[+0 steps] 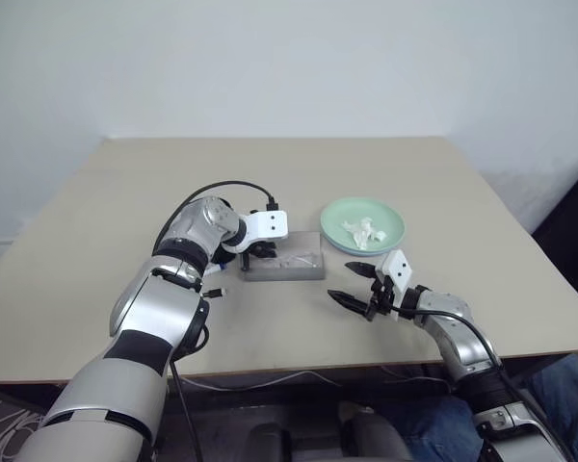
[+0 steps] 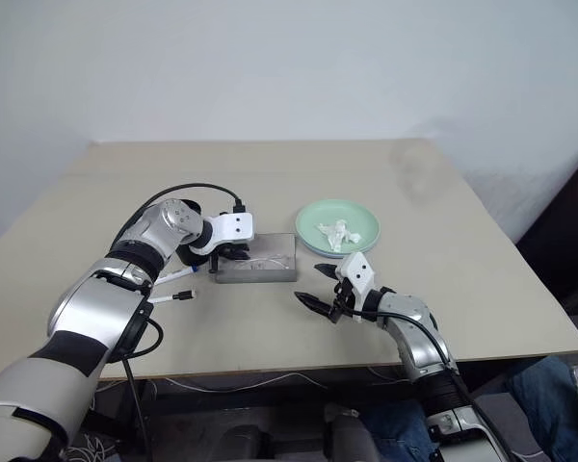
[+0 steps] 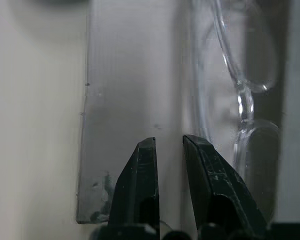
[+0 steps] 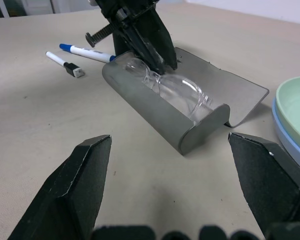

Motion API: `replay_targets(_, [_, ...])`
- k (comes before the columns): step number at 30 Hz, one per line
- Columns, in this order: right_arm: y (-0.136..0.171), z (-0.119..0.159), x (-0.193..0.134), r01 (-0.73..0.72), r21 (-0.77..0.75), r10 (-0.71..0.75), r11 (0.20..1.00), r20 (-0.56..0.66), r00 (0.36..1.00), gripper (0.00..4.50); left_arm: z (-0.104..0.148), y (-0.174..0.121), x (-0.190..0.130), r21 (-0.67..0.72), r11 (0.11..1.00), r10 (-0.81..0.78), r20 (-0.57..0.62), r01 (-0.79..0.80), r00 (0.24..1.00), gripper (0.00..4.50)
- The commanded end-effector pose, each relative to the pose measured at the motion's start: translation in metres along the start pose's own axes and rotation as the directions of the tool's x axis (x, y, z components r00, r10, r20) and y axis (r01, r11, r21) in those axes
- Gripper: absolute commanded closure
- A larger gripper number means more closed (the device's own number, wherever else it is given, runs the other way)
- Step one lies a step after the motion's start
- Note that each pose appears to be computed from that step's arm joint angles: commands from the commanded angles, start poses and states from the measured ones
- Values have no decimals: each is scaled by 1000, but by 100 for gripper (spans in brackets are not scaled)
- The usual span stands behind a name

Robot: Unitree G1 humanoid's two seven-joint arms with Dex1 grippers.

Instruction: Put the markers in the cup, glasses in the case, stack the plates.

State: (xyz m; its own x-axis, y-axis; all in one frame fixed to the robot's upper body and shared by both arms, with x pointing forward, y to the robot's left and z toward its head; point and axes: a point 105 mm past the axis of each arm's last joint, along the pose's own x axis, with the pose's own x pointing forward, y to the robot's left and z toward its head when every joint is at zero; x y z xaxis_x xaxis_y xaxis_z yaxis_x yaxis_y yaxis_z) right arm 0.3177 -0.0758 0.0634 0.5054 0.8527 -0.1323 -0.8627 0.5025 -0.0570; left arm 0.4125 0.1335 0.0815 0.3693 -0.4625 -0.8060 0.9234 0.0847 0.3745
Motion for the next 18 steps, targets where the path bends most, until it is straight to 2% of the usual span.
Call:
replay_targets(1, [-3,13,-1,13,-34,-12,999,44,999,43,6,-9,1,39,996,-76,16,76,997,367])
replay_targets(9, [-3,13,-1,16,-34,-14,999,45,999,43,10,-30,4,53,975,-221,74,217,973,367])
replay_targets(13, [-3,14,-1,13,-35,-11,999,47,999,43,10,-34,4,58,969,-245,84,241,966,367])
replay_targets(18, [-4,13,0,10,-35,-8,999,46,999,43,17,-14,2,40,994,-107,99,103,989,367])
